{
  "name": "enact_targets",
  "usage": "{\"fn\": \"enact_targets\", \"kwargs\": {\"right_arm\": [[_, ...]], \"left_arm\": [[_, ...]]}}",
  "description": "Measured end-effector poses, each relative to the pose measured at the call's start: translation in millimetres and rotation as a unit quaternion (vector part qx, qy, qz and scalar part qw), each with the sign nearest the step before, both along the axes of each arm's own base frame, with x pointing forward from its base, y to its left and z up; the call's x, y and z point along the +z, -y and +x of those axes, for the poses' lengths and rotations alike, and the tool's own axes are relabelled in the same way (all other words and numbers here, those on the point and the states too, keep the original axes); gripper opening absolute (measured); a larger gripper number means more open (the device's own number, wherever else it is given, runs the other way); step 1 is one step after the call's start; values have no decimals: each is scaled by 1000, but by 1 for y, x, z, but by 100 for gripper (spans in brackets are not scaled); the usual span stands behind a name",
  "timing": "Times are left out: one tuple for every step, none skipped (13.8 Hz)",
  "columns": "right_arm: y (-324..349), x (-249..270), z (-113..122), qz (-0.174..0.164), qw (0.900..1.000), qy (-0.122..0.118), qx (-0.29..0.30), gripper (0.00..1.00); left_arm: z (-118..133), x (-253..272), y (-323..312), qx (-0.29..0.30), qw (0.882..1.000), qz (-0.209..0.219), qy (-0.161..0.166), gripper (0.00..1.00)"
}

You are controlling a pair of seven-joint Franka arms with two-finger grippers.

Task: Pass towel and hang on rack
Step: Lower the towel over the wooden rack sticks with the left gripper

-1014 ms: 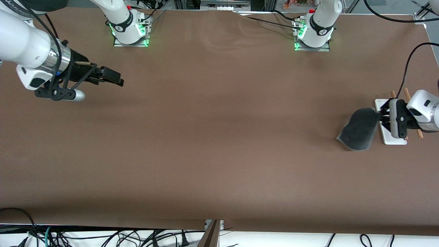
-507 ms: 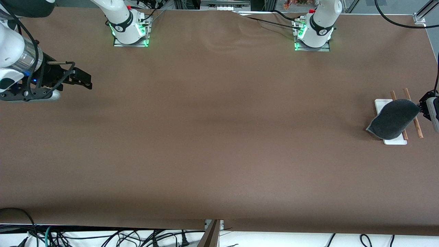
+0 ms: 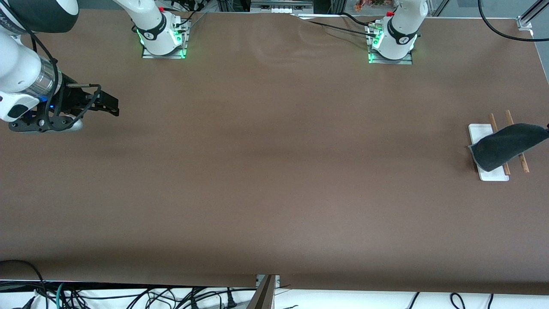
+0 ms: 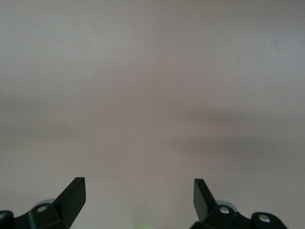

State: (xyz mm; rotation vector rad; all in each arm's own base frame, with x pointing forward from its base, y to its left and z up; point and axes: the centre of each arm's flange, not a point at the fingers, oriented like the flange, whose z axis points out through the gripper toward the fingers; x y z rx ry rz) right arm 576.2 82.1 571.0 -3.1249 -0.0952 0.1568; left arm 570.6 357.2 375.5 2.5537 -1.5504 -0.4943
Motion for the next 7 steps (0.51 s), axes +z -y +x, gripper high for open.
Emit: {"fn": "enact_targets", "kwargs": {"right_arm": [[0, 0, 0, 0, 1000, 0, 0, 100], [0, 0, 0, 0, 1000, 1, 0, 100], [0, 0, 0, 0, 1000, 1, 0, 100], [0, 0, 0, 0, 1000, 2, 0, 100], [0, 1, 1, 1, 1000, 4, 0, 100], [0, 1, 1, 1, 1000, 6, 0, 100], [0, 2, 2, 1, 1000, 8, 0, 100]], "left_arm": [[-2, -8, -10, 5, 1000, 2, 3, 2], [-5, -18, -20, 10, 1000, 4, 5, 2], [-7, -29, -29, 14, 1000, 6, 8, 2], [-9, -41, -37, 17, 1000, 7, 10, 2], [-10, -51, -45, 20, 1000, 9, 12, 2], [-12, -60, -50, 22, 1000, 10, 14, 2], [-13, -66, -54, 23, 1000, 10, 15, 2]]}}
